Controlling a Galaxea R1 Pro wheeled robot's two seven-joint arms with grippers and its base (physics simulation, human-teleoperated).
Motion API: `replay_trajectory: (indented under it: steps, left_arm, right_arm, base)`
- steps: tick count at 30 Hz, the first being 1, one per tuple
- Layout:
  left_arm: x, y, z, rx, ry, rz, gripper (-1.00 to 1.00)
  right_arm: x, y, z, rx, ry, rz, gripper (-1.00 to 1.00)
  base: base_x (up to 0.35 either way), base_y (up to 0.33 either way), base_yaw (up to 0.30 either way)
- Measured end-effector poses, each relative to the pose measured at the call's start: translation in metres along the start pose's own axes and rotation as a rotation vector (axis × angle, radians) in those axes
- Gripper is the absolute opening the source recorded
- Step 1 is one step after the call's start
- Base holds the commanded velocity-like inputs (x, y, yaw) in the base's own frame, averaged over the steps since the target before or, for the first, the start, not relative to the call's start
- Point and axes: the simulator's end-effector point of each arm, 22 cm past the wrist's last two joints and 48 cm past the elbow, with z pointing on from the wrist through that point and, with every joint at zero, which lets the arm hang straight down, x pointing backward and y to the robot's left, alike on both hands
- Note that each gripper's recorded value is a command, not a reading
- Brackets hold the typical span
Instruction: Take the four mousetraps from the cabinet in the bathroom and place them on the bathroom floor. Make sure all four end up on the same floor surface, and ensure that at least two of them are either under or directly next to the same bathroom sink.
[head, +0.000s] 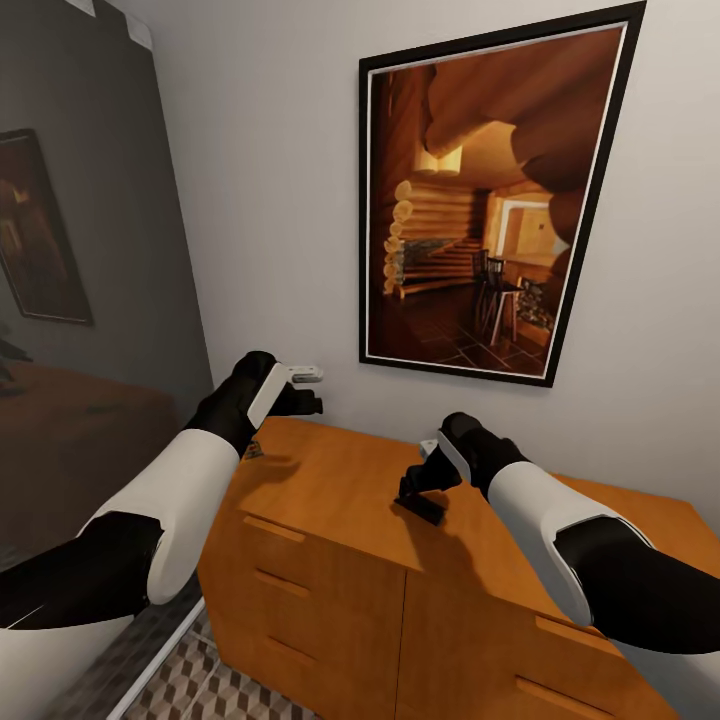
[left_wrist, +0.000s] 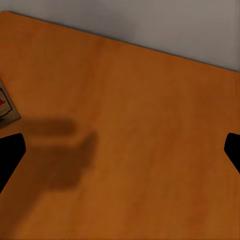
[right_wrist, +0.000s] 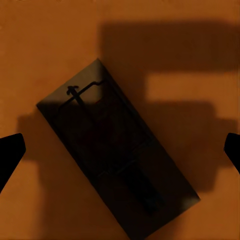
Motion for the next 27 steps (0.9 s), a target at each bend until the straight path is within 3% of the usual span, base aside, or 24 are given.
replay_trajectory:
  steps: [27]
  left_arm:
    - [0.009,0.0,0.008,0.001,0.0,0.0,1.0]
  right_arm:
    - [0.004,0.0,0.011,-0.001,-0.002,-0.002,1.0]
  base:
    - [0.0,0.0,0.0]
